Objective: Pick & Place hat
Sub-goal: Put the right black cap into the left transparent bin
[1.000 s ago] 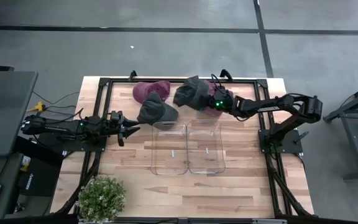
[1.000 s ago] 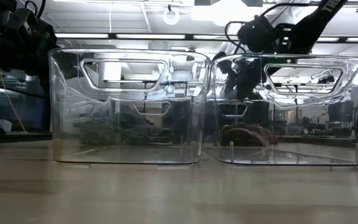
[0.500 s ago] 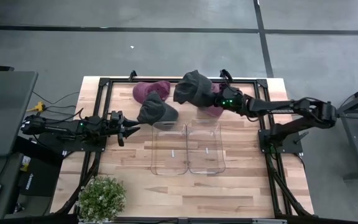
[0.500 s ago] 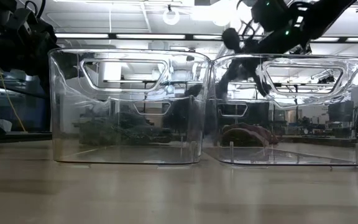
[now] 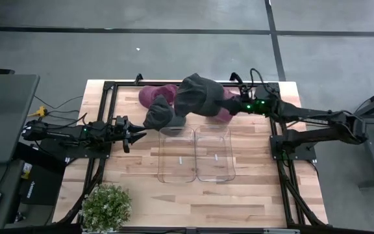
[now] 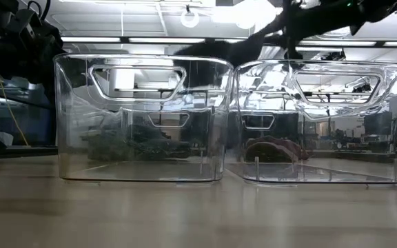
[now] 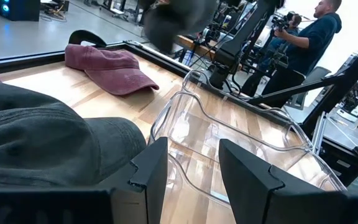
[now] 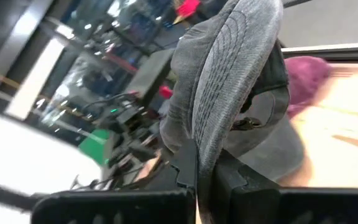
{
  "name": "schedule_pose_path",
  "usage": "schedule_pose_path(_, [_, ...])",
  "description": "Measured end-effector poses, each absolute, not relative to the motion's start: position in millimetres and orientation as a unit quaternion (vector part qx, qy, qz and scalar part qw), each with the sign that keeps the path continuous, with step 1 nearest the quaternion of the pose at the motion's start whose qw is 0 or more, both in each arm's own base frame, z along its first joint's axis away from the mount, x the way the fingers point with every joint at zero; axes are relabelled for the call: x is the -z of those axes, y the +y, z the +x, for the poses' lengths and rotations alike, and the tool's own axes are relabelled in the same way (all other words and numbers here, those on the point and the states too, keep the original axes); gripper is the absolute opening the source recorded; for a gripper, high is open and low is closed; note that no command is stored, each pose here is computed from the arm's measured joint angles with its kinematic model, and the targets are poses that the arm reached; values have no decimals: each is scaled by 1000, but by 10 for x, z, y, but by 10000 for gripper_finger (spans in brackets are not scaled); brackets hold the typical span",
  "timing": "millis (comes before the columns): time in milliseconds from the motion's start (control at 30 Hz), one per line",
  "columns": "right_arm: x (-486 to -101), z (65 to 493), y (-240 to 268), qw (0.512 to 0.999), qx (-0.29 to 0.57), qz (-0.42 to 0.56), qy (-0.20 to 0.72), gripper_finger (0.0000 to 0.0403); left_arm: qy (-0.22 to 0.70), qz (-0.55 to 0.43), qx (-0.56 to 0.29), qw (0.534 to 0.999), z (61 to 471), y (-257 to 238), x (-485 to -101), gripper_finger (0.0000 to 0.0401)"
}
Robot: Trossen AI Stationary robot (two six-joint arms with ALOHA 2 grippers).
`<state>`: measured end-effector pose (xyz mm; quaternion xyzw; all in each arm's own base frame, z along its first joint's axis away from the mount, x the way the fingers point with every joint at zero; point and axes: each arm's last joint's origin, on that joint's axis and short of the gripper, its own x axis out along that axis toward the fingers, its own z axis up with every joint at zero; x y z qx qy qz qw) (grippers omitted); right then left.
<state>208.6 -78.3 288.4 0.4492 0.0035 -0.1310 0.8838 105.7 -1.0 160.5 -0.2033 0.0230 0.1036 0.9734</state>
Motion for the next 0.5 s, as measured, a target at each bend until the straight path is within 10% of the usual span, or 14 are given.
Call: schedule_pose_path(500, [-3182,1748,-570,930,-99,354,28,5,23,-203,-104,973,1057,-10,-1605,138])
